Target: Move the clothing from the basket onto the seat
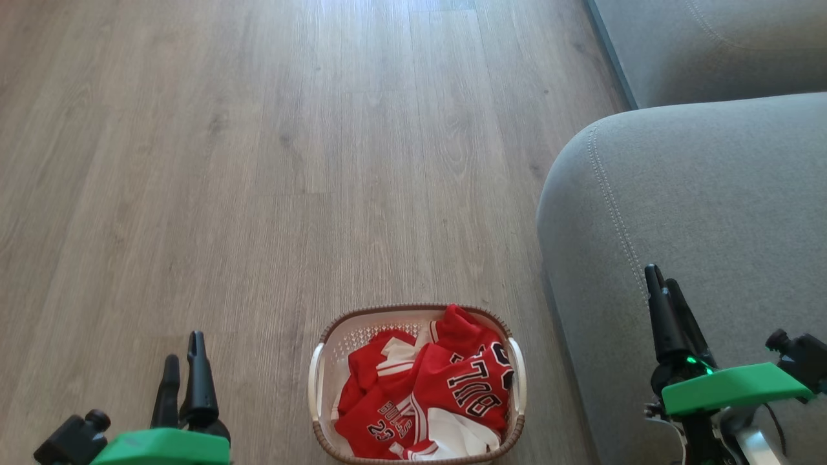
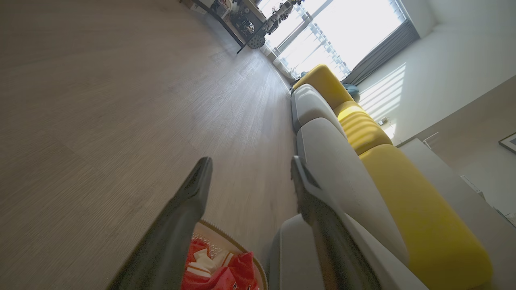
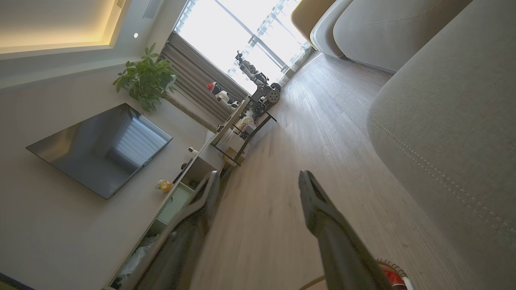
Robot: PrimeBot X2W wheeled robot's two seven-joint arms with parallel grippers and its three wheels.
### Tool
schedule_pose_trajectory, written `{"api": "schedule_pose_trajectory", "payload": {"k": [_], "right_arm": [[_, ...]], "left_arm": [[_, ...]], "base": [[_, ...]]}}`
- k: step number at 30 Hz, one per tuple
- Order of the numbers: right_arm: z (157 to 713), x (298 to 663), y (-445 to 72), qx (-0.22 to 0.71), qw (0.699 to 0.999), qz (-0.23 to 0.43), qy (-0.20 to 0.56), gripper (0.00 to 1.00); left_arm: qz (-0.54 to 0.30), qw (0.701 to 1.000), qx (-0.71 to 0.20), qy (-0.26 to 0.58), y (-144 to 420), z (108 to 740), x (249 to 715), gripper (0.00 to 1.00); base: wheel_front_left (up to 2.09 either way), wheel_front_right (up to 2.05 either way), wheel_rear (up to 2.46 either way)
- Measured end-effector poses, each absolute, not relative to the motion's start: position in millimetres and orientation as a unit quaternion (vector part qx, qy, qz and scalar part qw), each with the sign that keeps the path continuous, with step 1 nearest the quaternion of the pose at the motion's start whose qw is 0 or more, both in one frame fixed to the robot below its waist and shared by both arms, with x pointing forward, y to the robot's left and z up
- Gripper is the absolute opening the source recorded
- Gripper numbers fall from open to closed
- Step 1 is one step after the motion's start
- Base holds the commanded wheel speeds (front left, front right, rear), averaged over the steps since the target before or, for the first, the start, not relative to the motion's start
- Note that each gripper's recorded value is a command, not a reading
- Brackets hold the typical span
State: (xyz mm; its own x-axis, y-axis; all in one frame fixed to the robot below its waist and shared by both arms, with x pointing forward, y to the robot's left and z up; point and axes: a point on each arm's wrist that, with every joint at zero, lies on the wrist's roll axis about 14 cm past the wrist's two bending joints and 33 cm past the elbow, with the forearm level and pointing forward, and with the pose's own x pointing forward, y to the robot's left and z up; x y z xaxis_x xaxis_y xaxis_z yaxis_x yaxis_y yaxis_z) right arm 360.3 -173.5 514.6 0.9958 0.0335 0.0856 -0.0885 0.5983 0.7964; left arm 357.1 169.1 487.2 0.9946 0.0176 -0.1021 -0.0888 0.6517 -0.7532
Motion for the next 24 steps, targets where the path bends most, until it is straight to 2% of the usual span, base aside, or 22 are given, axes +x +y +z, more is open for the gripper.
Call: {"api": "schedule_pose_trajectory", "payload": {"k": [24], "right_arm": [[509, 355, -175, 0.282, 0.958, 0.036, -0.035, 1.0]], "left_arm": [[0.021, 0.965, -0.26, 0.038, 163, 482, 346, 1.0]], "base": [[0.0, 0.0, 0.0]]}}
